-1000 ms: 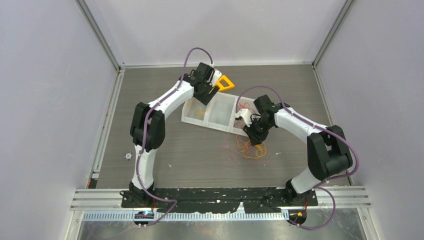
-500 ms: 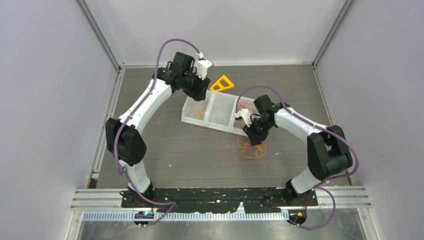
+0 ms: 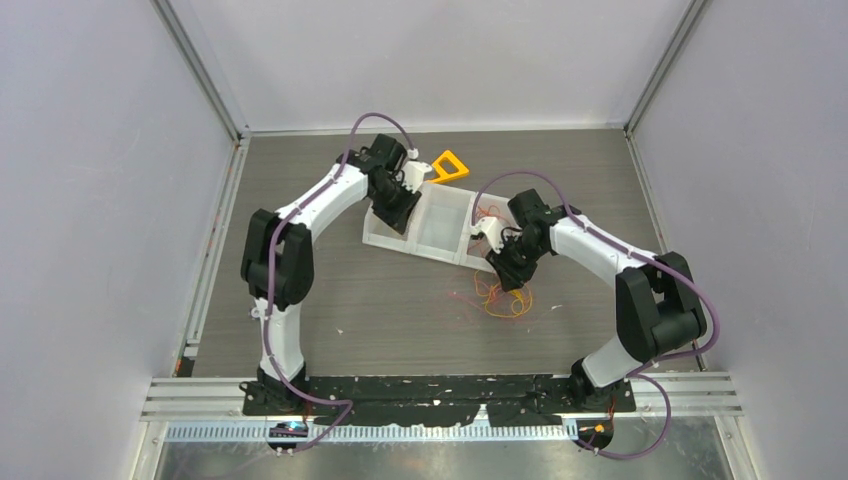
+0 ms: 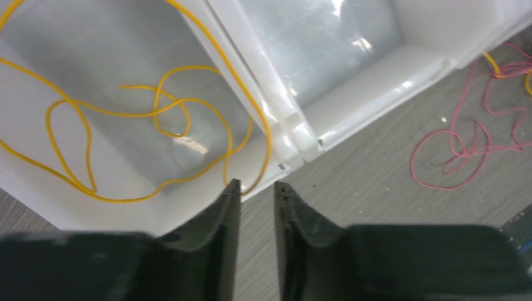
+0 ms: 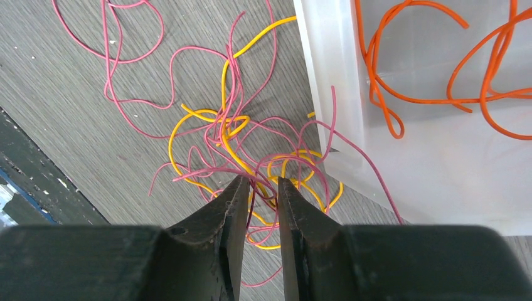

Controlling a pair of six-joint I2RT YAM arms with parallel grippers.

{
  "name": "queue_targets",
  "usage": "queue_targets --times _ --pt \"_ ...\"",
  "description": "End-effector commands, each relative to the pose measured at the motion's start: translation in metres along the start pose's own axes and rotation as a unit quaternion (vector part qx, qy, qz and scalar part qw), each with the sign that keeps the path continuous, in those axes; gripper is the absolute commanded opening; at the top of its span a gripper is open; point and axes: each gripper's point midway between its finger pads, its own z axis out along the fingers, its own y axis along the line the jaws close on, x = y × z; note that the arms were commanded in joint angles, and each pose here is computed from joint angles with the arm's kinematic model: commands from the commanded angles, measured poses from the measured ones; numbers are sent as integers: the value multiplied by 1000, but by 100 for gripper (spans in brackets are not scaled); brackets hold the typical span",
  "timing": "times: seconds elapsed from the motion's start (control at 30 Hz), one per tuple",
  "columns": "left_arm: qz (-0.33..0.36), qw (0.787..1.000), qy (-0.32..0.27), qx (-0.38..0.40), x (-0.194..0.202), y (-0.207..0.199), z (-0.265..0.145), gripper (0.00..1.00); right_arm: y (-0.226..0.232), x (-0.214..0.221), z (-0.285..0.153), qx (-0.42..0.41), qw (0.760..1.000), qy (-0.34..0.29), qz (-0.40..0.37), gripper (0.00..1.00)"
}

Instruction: Untangle the cables

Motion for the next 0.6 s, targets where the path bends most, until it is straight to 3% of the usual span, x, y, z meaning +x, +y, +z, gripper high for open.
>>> queue_targets --times 0.0,0.13,0.23,0.27,0.33,0.43,0.5,0.57 --pt "-10 998 -22 -61 -19 37 2 17 1 -12 -14 11 1000 -29 -6 30" --pt "-16 996 -21 -82 -19 54 7 0 2 -11 -14 12 999 -29 -6 30" --pt "-16 996 -17 -85 -16 57 13 2 3 -11 -15 11 999 -30 -6 30" --pt "-17 997 -15 -79 -16 55 14 10 3 -11 -15 11 999 -31 -5 30" --pt "-13 997 -28 -65 -22 47 7 36 2 -12 -16 13 999 -33 -6 30" --pt "-2 994 -92 -55 -43 30 -31 67 5 -19 -23 13 999 -50 -13 32" --pt "18 989 -141 -45 -56 14 -64 80 11 -27 -31 7 997 -73 -25 36" --pt "48 981 -185 -34 -61 -3 -96 84 19 -36 -39 -3 994 -99 -38 43"
